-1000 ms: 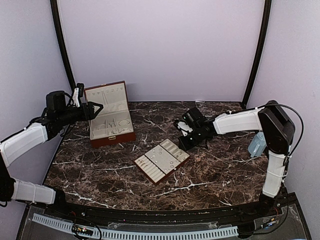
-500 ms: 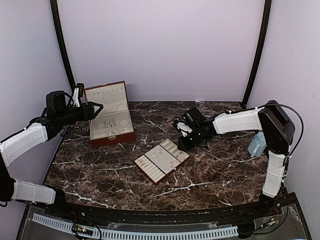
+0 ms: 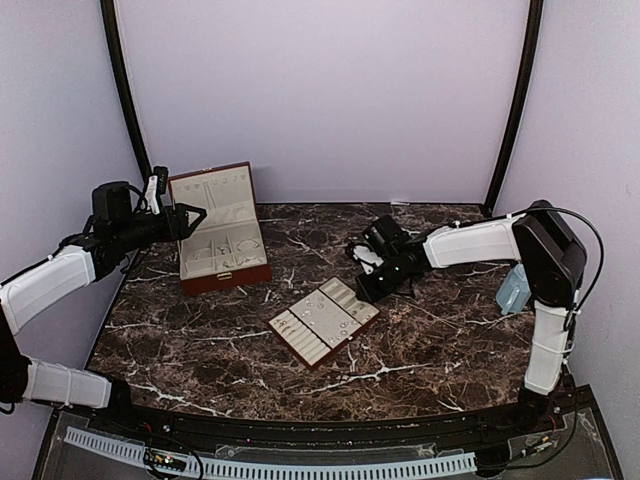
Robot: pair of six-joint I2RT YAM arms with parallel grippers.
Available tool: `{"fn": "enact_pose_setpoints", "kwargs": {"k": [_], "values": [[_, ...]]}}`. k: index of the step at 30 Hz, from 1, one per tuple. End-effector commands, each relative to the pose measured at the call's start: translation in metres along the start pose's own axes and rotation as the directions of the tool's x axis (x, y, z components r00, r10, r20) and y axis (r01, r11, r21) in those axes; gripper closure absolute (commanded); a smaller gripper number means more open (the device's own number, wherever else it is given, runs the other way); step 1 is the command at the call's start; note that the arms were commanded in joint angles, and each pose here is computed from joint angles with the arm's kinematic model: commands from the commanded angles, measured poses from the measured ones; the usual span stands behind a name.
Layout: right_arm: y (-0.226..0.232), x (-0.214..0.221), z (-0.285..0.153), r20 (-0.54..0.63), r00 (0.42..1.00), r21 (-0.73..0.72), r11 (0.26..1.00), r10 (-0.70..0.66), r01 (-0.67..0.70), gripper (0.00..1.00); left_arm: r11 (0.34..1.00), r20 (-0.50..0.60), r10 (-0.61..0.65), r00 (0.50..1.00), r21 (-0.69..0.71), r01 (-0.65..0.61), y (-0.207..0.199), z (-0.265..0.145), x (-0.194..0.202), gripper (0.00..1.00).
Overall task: Organize the mixed jewelry
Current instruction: Pick up the compartment layer from the center of the board.
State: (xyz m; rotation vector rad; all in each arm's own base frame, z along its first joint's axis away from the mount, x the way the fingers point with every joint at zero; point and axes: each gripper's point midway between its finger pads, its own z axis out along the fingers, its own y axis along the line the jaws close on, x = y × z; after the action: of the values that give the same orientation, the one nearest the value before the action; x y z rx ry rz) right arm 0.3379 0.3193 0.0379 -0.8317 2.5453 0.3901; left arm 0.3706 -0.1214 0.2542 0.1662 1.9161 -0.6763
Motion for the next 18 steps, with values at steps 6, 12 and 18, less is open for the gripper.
{"fn": "enact_pose_setpoints", "kwargs": {"k": [6, 12, 18], "values": [[0.002, -0.007, 0.007, 0.004, 1.000, 0.016, 1.000, -0.014, 0.014, 0.85, 1.000, 0.031, 0.025, 0.999, -0.003, -0.025, -0.002, -0.007, -0.007, 0.31], [-0.005, -0.006, 0.005, 0.005, 1.000, 0.054, 0.999, 0.002, -0.002, 0.96, 1.000, 0.035, 0.028, 0.999, -0.005, -0.028, -0.002, -0.008, -0.008, 0.31], [-0.014, -0.007, -0.008, 0.036, 0.998, 0.105, 0.992, 0.059, -0.062, 1.00, 0.999, 0.038, 0.033, 0.999, -0.029, -0.032, 0.002, -0.009, -0.008, 0.31]]}}
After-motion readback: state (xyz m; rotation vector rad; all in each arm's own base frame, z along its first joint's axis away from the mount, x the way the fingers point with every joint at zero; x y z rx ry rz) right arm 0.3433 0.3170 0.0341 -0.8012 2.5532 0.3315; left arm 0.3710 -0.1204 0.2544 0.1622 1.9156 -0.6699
